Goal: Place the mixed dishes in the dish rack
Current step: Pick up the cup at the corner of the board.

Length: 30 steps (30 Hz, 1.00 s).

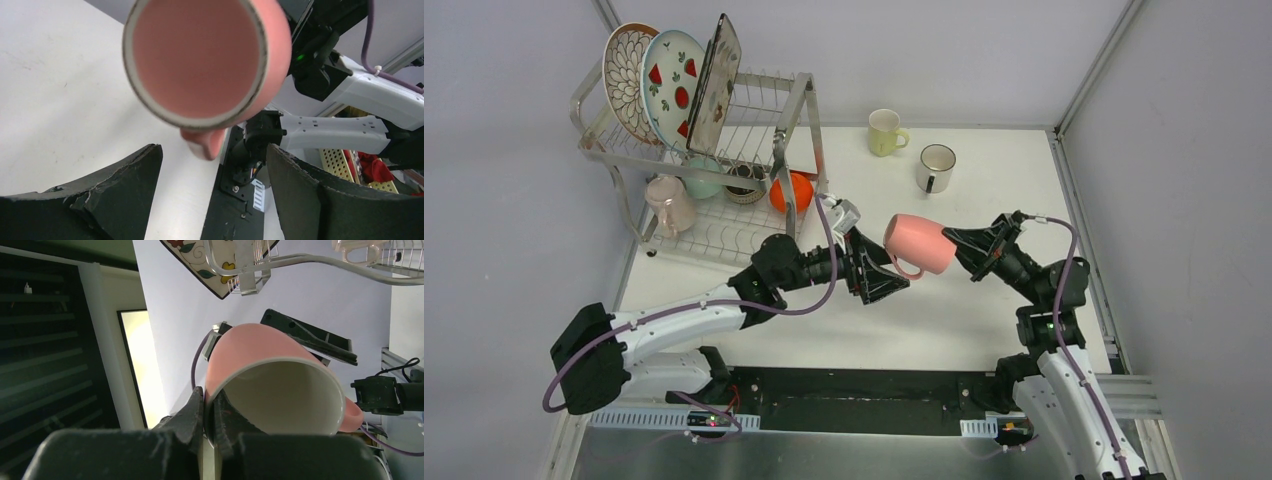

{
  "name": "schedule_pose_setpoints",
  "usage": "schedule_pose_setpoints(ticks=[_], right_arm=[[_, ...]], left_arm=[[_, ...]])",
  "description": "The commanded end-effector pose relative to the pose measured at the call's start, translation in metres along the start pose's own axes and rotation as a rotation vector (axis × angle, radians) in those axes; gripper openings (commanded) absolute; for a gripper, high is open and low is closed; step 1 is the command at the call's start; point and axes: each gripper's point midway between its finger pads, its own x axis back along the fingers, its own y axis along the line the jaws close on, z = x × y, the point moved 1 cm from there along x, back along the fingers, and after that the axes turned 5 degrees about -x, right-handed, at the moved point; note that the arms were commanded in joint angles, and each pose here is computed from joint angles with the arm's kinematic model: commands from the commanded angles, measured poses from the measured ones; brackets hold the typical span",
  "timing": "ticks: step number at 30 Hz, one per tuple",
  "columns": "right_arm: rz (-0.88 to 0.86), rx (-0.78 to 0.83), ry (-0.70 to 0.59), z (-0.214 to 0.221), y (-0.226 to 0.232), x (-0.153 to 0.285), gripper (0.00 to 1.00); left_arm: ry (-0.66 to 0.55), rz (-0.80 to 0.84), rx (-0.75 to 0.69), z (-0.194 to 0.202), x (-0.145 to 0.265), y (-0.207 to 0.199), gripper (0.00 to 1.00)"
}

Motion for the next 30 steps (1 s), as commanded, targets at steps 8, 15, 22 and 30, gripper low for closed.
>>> schedule_pose_setpoints(ticks=[8,15,22,30], right_arm=[[-0.144,-0.020,0.118,0.035,0.041,0.011,0.00],[-0.159,-0.042,0.105,0.031,0.038,0.012,0.00],[-0.157,-0.055,0.086,0.025,0.035,0.011,0.00],[-0.144,-0.070,0.056,0.016,0.025,0.010,0.00]], left_arm=[[-0.109,0.183,-0.065,-0.041,-0.036,-0.043,0.75],[-0.117,0.246,-0.010,-0.032,-0.041,-0.054,0.67],[-0.111,0.293,0.003,-0.030,-0.042,-0.066,0.52],[-0.105,0.278,0.014,-0.030,-0.038,-0.066,0.23]])
